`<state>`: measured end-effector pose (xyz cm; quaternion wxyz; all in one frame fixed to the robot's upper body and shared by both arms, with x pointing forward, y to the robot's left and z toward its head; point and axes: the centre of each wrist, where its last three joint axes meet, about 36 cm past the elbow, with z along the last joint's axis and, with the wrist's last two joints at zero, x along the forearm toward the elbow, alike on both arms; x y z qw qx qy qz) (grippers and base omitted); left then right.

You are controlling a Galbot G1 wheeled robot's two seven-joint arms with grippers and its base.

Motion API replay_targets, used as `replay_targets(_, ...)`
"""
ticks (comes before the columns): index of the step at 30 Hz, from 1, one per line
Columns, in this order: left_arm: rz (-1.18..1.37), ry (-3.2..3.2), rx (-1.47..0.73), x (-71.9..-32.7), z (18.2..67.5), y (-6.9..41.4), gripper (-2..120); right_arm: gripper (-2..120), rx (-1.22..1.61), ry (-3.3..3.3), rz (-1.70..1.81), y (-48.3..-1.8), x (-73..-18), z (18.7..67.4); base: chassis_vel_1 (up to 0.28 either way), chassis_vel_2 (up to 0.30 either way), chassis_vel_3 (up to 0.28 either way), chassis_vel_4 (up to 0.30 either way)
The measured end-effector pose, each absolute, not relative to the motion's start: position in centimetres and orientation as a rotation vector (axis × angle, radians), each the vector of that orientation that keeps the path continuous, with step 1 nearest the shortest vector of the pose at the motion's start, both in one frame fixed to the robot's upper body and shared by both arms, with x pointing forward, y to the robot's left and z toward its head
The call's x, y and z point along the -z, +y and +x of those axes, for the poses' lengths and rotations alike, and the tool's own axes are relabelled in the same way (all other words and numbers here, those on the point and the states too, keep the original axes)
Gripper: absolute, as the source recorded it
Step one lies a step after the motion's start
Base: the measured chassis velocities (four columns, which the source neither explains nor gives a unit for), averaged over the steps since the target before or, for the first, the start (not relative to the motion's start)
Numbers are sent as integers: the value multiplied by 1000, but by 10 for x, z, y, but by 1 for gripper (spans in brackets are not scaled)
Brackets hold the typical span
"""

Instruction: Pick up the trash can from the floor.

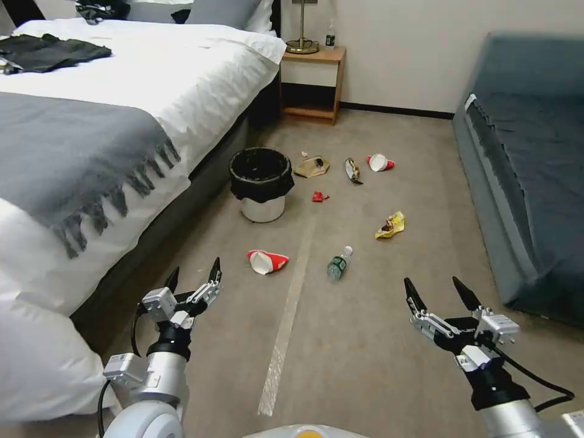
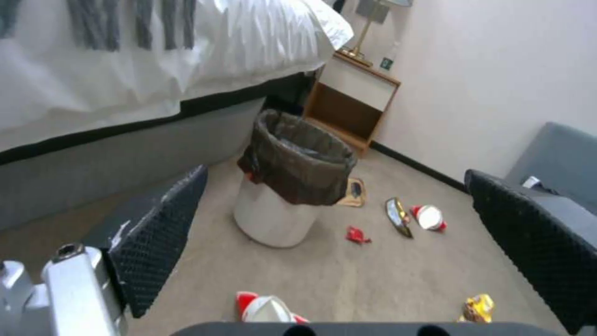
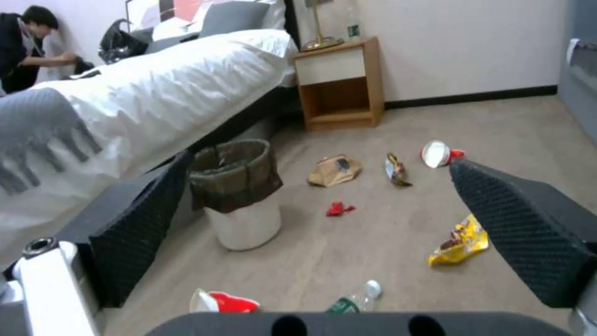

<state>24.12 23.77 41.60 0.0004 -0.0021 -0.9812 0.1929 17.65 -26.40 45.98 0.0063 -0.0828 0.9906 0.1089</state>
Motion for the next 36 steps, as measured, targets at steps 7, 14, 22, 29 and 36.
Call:
replay_targets(7, -5, -3083, -608, -416, 241, 238, 100, 100, -337, 3099, -258, -263, -461, 176, -134, 140, 130, -140)
replay_targets(14, -2, -3083, -609, -416, 239, 238, 100, 100, -335, 3096, -257, -263, -460, 175, -145, 137, 132, -128)
replay_targets(22, -2, -3085, -607, -417, 240, 238, 100, 100, -335, 3094, -256, -263, -460, 175, -140, 140, 136, -138)
replay_targets(29, -2, -3086, -612, -416, 240, 238, 100, 100, -333, 3093, -258, -263, -460, 175, -142, 142, 147, -141)
replay_targets(36, 1, -3082, -610, -414, 241, 238, 100, 100, -333, 3092, -258, -263, -460, 176, -141, 135, 147, -140)
